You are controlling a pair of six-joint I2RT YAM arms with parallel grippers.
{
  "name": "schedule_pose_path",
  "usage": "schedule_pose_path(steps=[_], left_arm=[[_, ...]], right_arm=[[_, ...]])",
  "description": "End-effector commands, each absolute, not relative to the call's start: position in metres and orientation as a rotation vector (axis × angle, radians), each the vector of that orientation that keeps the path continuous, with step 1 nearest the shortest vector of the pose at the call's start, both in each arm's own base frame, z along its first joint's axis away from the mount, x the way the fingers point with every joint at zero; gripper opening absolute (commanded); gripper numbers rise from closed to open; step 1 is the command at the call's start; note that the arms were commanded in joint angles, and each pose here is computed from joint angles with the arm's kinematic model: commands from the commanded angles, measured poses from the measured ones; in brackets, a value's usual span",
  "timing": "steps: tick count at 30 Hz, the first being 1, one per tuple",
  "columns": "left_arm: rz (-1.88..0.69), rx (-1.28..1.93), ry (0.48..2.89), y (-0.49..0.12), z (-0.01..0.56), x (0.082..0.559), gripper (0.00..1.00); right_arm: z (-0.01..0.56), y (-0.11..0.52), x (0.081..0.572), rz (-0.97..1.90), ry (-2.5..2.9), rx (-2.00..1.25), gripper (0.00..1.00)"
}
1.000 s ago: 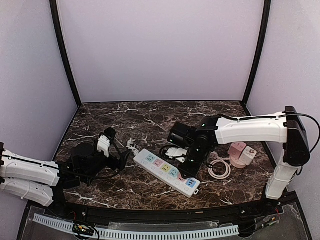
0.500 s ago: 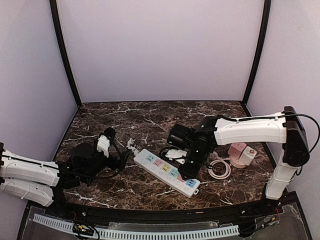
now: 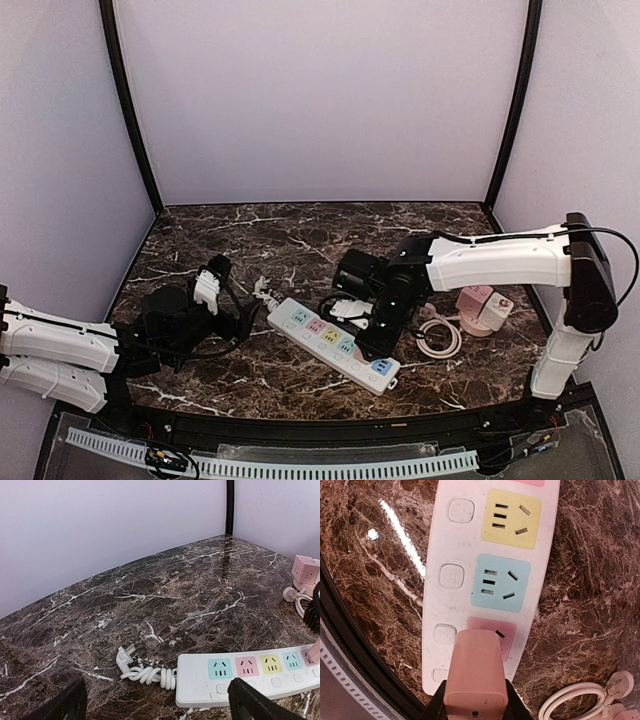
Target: Insert the plug
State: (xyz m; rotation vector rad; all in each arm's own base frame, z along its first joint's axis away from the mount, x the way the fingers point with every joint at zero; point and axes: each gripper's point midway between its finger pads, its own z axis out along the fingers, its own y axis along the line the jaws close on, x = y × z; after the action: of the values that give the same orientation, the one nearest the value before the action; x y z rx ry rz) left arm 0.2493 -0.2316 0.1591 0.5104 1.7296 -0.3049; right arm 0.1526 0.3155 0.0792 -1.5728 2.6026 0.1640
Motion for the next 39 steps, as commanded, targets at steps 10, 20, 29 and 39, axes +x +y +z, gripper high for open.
schedule_pose_path(steps=[10, 20, 29, 39], left_arm=[[-0.309, 0.5, 1.739, -0.226, 0.156, 0.248, 0.99], [-0.309, 0.501, 1.739, -0.226, 0.155, 0.248, 0.99], [-0.311, 0.5, 1.739, -0.226, 0.156, 0.247, 0.99], [-0.312, 0.5, 1.737, -0.226, 0.156, 0.247, 0.99]], right_arm=[[0.064, 0.315, 0.151, 0.088, 2.65, -1.6, 0.0], [0.056, 0.316, 0.158, 0.02, 2.666, -1.602, 0.0], [0.05, 0.319, 0.162, -0.025, 2.696, -1.584, 0.0], [0.051, 0.317, 0.163, -0.056, 2.729, -1.534, 0.0]])
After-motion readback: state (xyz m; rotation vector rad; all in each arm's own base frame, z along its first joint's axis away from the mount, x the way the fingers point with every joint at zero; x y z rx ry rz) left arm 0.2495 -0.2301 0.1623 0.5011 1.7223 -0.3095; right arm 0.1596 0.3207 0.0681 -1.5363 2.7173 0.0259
